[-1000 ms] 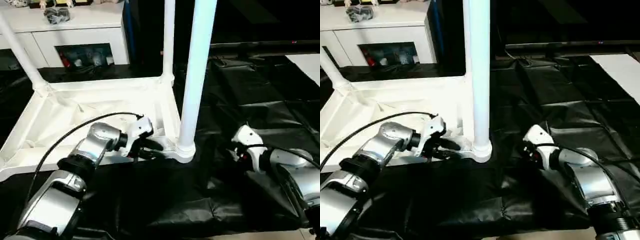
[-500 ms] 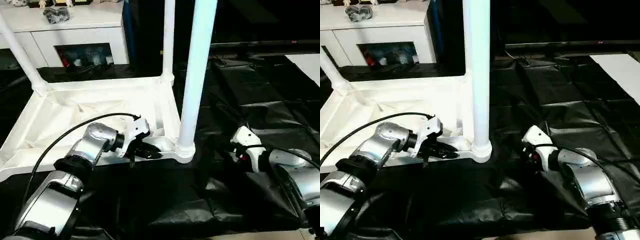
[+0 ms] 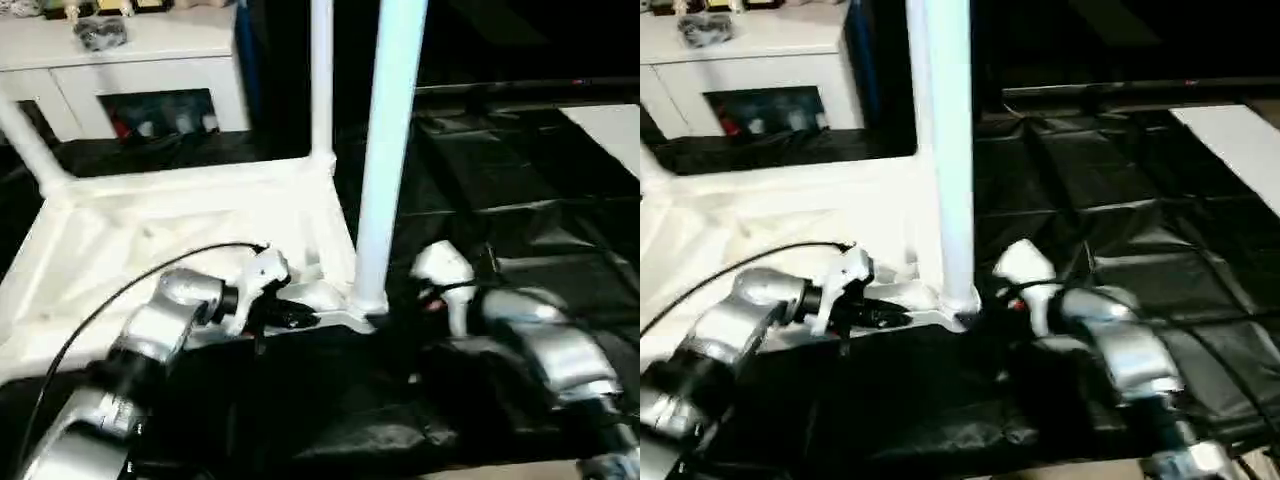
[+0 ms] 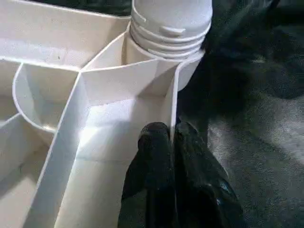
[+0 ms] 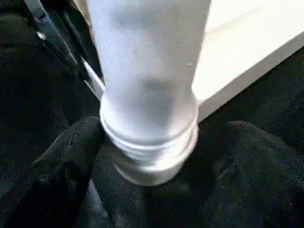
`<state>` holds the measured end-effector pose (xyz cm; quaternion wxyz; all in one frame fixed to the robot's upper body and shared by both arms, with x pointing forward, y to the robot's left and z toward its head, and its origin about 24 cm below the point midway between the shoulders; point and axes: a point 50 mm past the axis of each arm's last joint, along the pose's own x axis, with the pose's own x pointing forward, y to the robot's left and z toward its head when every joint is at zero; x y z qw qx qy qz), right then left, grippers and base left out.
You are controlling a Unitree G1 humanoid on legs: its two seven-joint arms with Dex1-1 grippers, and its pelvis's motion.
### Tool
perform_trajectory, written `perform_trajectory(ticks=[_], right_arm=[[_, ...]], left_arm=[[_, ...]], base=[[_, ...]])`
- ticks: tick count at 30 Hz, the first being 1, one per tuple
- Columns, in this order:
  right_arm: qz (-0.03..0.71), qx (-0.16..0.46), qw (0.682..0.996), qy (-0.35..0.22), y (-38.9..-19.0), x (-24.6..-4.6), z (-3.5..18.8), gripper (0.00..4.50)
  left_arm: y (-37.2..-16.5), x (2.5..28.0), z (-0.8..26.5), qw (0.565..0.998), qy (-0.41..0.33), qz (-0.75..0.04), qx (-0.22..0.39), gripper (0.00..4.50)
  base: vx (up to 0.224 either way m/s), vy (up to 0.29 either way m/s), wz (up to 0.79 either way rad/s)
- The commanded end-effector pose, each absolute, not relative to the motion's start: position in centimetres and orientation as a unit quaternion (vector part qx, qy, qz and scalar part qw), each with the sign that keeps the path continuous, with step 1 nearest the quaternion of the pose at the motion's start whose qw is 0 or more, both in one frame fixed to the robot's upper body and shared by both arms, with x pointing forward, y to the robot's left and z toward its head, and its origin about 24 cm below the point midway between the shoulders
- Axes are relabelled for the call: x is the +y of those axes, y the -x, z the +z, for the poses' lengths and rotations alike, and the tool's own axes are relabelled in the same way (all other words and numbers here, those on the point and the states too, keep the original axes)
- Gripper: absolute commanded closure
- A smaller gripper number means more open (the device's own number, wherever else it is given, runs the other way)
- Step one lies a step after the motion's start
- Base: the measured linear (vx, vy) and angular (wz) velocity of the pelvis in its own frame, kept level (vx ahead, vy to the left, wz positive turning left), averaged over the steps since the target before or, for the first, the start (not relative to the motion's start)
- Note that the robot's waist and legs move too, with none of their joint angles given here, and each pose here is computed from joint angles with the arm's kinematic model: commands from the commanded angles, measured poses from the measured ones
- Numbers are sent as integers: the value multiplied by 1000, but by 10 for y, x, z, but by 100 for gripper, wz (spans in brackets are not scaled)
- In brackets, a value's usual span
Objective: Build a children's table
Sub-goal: Rotate leg to tighten
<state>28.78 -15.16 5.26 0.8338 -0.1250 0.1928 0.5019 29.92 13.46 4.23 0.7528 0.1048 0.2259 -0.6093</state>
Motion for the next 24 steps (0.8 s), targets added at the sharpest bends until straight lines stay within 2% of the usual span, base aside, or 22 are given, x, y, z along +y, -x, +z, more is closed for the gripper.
perform_trajectory(ticks=[1,5,14,21,24], right_arm=[[513,180,828,138,-292,-145,58,2],[510,172,832,137,-300,-139,58,2],[511,169,832,135,-302,-137,59,2],[513,171,831,130,-303,-133,54,71],[487,175,846,128,-306,-133,46,89]], left_arm=[[-289,134,28,756,-59,-603,246,450],[-285,133,29,759,-62,-599,247,450],[-285,133,30,760,-64,-598,246,450],[-286,138,32,773,-72,-580,245,450],[-290,137,33,795,-72,-551,242,450]], base=[[0,0,0],[0,0,0],[0,0,0],[0,0,0],[0,0,0]])
